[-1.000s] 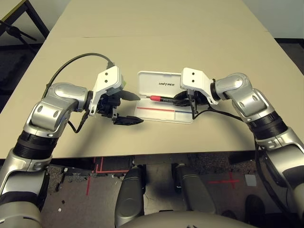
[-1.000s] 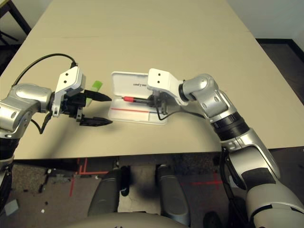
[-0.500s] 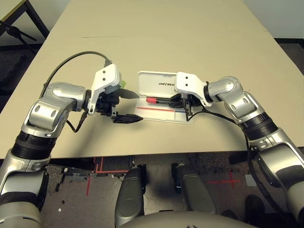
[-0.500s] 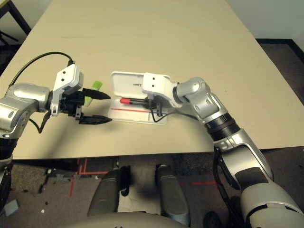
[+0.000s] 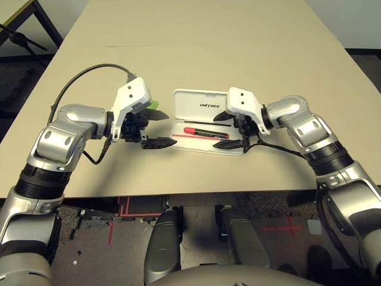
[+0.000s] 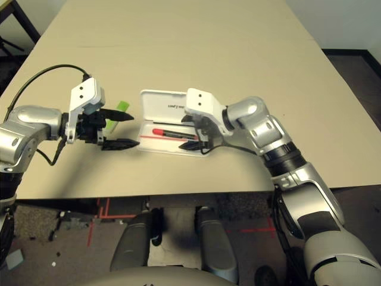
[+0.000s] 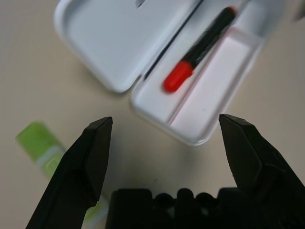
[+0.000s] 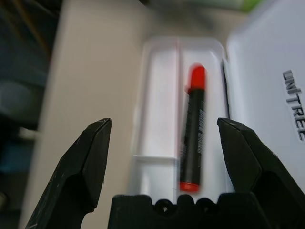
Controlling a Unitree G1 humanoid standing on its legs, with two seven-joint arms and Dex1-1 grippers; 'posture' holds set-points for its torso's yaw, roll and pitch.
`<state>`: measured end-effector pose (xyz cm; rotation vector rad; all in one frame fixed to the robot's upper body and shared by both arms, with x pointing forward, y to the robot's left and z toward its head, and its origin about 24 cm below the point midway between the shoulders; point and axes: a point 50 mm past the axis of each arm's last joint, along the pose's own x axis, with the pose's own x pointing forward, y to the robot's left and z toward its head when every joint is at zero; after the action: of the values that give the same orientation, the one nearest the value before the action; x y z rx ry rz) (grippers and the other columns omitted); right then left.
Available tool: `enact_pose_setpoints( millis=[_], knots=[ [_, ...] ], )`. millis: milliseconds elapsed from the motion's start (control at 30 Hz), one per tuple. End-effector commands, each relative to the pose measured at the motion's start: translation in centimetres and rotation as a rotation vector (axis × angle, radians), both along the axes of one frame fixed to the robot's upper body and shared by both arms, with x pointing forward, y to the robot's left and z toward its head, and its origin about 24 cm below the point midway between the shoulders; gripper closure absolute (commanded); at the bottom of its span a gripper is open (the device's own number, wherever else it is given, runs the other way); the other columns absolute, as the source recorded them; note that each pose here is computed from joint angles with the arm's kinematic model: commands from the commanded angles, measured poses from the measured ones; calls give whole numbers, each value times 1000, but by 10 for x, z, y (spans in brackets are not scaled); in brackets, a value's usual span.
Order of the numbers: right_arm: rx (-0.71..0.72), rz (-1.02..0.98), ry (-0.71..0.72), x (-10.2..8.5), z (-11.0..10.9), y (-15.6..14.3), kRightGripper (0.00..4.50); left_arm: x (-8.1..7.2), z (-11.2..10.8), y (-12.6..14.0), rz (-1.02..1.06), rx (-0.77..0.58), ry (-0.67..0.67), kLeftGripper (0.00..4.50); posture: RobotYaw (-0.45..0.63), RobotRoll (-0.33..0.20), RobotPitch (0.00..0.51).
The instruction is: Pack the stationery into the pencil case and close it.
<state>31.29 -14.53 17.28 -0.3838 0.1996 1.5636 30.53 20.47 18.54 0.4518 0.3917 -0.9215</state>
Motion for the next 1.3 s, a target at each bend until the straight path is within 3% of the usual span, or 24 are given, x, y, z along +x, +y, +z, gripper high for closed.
enact_pose_setpoints(
  millis=[33, 333, 533, 1033, 1133, 1300],
  knots=[
    [90, 57, 20, -8, 11, -27, 37, 10, 1, 9, 124, 13, -21, 0, 33, 0, 191],
    [128, -44, 1, -10, 30, -70, 37, 32, 3, 22, 352, -2, -16, 0, 21, 0, 187],
    [165, -87, 7, -18, 39, -94, 37, 41, -12, 20, 420, 5, 62, 0, 5, 0, 179],
    [187, -106, 7, -25, 36, -95, 37, 54, -52, 21, 445, 105, 163, 0, -36, 0, 176],
    [191, -110, 7, -26, 35, -95, 0, 55, -54, 22, 436, 119, 166, 568, -38, 0, 178],
    [197, -113, 8, -27, 34, -94, 0, 54, -55, 23, 422, 122, 183, 2409, -42, 0, 179]
  ],
)
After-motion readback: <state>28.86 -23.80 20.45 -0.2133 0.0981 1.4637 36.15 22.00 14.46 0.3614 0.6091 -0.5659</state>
